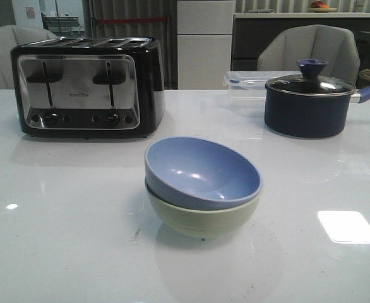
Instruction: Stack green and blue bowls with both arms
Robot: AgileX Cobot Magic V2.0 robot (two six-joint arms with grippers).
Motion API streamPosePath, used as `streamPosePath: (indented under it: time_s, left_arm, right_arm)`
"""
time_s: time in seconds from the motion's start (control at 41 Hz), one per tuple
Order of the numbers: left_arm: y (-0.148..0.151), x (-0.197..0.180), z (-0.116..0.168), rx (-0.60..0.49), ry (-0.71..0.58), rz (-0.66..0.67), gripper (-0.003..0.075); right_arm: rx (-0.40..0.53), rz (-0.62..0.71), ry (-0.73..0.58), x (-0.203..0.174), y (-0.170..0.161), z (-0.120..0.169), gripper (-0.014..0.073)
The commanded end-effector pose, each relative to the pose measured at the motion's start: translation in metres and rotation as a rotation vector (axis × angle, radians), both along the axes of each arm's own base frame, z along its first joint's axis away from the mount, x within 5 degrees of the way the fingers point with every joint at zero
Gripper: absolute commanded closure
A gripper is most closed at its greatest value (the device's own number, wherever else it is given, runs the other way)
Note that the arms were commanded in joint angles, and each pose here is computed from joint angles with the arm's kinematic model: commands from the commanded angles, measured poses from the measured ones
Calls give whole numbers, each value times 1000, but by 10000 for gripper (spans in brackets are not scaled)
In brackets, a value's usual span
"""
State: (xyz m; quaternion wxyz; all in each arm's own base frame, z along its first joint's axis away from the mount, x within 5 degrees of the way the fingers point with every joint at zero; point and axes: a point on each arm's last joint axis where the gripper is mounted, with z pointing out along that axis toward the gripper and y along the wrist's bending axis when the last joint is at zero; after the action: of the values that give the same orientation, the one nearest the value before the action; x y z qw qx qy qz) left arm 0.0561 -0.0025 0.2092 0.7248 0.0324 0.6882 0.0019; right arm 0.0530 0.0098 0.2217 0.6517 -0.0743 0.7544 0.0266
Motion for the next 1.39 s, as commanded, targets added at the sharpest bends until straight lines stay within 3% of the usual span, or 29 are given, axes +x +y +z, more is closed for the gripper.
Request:
streamPosePath:
  time_s: [0.0, 0.171, 0.488, 0.854, 1.366]
  left_arm:
    - [0, -2, 8, -22, -107, -2, 627]
    - [0, -2, 8, -22, -107, -2, 627]
    - [0, -2, 8, -22, -107, -2, 627]
    - [0, -2, 8, -22, -107, -2, 627]
    - [0, -2, 8, -22, -107, -2, 627]
  right_arm:
    - [26, -58, -200, -1, -5, 5, 538]
    - [42, -91, -279, 2, -8, -12, 538]
    - [45, -93, -282, 1, -8, -11, 538]
    - [121, -104, -307, 1, -8, -8, 538]
    - [117, -130, -306, 1, -9, -9, 538]
